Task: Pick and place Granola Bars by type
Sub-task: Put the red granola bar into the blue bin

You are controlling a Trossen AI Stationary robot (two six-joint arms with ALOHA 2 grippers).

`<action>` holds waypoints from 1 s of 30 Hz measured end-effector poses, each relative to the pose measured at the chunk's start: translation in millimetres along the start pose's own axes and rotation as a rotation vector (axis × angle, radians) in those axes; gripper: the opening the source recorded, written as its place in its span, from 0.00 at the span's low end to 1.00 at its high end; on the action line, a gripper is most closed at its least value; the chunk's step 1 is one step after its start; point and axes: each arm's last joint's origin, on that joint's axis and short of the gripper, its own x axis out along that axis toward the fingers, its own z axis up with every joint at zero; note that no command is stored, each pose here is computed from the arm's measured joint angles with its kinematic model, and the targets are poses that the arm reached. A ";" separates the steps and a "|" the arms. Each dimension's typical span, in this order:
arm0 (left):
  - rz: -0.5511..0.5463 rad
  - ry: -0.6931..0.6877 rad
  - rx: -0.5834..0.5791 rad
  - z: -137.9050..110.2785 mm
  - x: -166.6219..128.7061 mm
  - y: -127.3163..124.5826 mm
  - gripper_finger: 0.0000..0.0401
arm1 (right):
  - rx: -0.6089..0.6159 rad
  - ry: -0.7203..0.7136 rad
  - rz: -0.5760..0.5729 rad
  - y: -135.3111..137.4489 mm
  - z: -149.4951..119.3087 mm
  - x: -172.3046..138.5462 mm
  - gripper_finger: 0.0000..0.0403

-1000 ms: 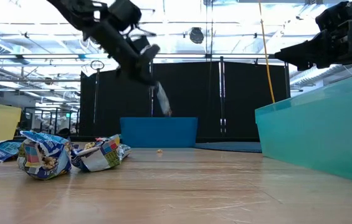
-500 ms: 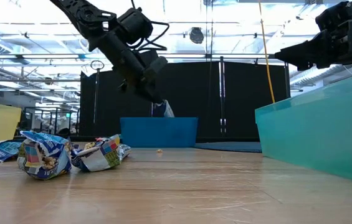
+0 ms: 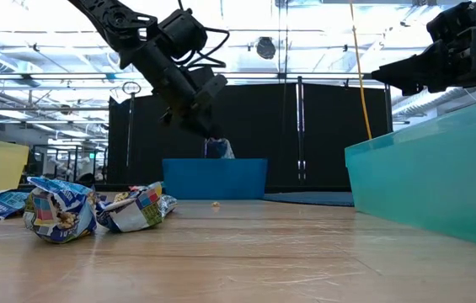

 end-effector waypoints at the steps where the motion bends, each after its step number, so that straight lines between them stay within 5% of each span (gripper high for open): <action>1: 0.000 0.000 0.002 0.0 0.0 0.0 0.12 | 0.000 0.000 0.000 0.0 0.1 0.0 0.31; 30: -0.014 -0.040 0.000 4.0 -0.4 -1.4 0.12 | 0.000 0.000 0.000 0.0 0.0 0.0 0.31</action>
